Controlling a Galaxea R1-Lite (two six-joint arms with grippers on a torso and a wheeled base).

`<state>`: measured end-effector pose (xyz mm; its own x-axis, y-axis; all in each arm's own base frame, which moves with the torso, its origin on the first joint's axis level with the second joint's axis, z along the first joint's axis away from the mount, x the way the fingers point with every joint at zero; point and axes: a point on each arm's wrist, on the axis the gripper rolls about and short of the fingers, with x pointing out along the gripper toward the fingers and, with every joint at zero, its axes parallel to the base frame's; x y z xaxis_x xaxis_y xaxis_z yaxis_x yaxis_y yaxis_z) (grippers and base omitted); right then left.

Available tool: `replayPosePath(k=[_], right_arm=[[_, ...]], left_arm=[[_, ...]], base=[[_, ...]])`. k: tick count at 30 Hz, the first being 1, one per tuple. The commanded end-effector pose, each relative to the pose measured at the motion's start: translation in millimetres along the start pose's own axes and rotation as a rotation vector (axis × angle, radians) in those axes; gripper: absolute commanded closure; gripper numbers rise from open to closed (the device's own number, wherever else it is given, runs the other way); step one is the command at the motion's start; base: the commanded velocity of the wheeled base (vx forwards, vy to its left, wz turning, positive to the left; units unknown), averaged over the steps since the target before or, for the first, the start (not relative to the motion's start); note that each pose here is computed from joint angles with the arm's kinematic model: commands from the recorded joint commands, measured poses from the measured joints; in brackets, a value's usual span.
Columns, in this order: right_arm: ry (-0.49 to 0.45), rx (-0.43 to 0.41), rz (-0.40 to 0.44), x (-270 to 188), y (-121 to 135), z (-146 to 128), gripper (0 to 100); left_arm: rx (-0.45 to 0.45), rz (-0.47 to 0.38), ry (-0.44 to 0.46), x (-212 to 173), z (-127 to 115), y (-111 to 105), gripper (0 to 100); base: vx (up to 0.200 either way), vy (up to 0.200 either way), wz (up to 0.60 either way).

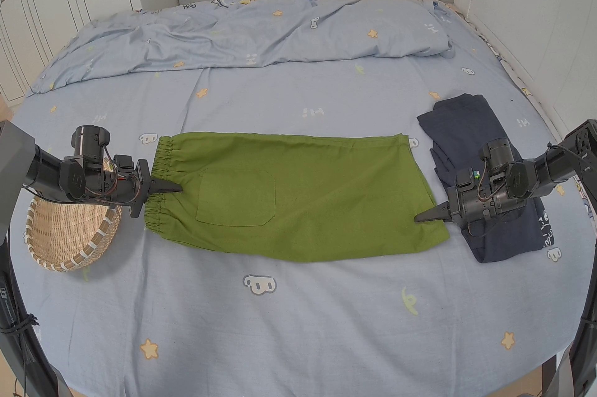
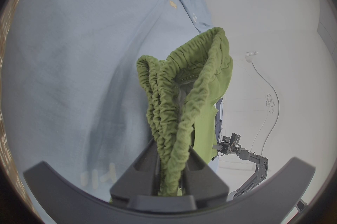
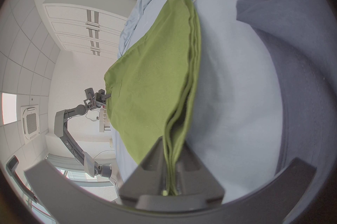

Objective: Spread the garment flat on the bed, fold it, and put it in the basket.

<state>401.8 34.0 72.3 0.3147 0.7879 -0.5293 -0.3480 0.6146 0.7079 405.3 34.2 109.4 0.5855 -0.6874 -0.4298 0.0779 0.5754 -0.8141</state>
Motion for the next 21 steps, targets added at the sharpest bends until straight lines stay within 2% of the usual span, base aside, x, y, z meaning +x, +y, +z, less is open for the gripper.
replayPosePath(k=[1, 7, 15, 18, 21], right_arm=[[-0.011, -0.012, 0.004, -1.7, 0.6, 1.8, 100], [-0.026, -0.028, 0.005, -9.6, 9.5, 3.8, 100], [-0.046, -0.026, -0.002, -50.6, 51.7, -1.0, 100], [-0.023, -0.004, -0.008, -59.7, 61.8, -13.5, 100], [0.003, 0.027, -0.018, -63.8, 63.0, -35.7, 100]], left_arm=[[-0.001, 0.001, -0.002, -0.5, 0.2, 0.2, 100], [-0.001, -0.002, 0.0, -1.6, 1.1, -5.1, 100], [-0.047, 0.024, 0.027, -28.6, 7.7, -39.9, 100], [-0.061, 0.04, 0.053, -38.4, -0.2, -46.4, 100], [-0.094, 0.074, 0.118, -41.5, -21.8, -38.7, 100]], base=[[0.0, 0.0, 0.0], [0.0, 0.0, 0.0], [0.0, 0.0, 0.0], [0.0, 0.0, 0.0], [0.0, 0.0, 0.0]])
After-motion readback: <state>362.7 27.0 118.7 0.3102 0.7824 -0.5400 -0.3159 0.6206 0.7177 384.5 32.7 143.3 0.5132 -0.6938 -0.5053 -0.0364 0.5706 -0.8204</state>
